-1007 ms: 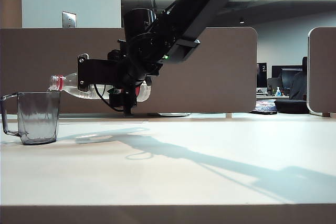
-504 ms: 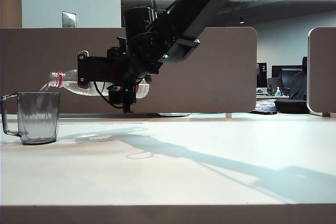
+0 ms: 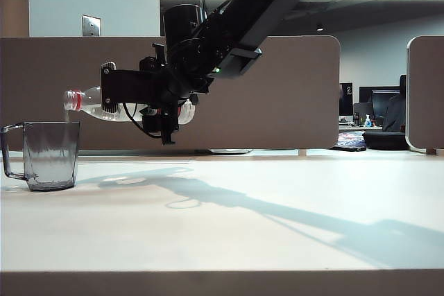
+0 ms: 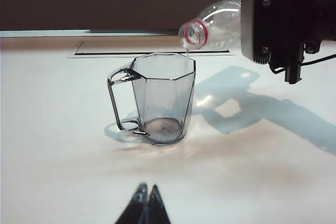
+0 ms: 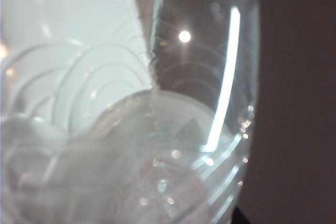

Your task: Pick up the mineral water bottle on the table and pour water into the mug until it's half full.

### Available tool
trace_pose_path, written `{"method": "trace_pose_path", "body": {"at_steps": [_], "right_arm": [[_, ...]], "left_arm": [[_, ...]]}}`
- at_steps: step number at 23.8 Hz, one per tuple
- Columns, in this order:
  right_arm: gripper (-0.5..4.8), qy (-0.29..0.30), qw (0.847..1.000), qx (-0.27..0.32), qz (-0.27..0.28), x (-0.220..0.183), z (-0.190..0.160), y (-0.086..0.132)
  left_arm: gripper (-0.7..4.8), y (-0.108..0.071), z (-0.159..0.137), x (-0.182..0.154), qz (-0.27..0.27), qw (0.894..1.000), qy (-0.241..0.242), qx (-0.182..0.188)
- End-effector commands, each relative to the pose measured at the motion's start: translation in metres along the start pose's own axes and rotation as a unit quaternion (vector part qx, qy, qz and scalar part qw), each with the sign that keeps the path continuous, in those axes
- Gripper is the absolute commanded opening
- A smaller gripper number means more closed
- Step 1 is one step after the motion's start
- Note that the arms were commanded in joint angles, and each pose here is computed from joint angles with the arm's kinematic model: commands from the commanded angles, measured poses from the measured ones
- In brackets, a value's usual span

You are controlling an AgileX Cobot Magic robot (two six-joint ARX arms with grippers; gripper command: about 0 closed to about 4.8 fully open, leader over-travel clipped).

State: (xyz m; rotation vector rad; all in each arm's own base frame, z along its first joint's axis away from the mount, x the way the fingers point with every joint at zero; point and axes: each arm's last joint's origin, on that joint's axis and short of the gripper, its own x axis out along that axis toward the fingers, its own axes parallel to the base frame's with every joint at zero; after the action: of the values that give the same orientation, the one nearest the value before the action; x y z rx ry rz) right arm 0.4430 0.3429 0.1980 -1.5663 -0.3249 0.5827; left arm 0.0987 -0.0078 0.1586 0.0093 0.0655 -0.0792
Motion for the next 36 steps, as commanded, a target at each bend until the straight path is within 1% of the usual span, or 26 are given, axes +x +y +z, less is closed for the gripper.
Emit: {"method": "trace_pose_path", "body": {"at_steps": [1,6,9,17,19,29,36], "right_arm": [[3.14,-0.011,0.999,-0.006,-0.039,-0.0025,0.0013,-0.0155],[3.14,-0.014,0.999,-0.006,-0.038,-0.0025,0.0014,-0.0155],[3.14,-0.015,0.999,-0.023,-0.039,-0.0025,0.0015,-0.0155],[3.14,-0.018,0.999,-0.023,-0.039,-0.0025,0.0017,-0.0156],[3.14,-0.018,0.998,-0.035,-0.039,-0.0025,0.0017,-0.0155],[3.13,-0.019,0.998,-0.036,-0.043,-0.0026,0.0016,-0.0165],[3.13,-0.018,0.998,-0.035,-0.055,0.004,0.0019,-0.0249]], "left_arm": [[-0.05,0.0,0.0023,-0.0002,-0.001,1.0,-0.007,0.0],[-0.05,0.0,0.0023,-0.0002,-0.001,1.0,-0.007,0.0],[-0.05,0.0,0.0023,-0.0002,-0.001,1.0,-0.007,0.0],[-0.05,0.0,0.0023,-0.0002,-0.001,1.0,-0.007,0.0],[-0.05,0.0,0.0023,-0.0002,-0.001,1.0,-0.007,0.0],[-0.05,0.0,0.0023,-0.0002,-0.001,1.0,-0.007,0.0],[-0.05,0.0,0.0023,-0.0002,-0.001,1.0,-0.008,0.0]]}}
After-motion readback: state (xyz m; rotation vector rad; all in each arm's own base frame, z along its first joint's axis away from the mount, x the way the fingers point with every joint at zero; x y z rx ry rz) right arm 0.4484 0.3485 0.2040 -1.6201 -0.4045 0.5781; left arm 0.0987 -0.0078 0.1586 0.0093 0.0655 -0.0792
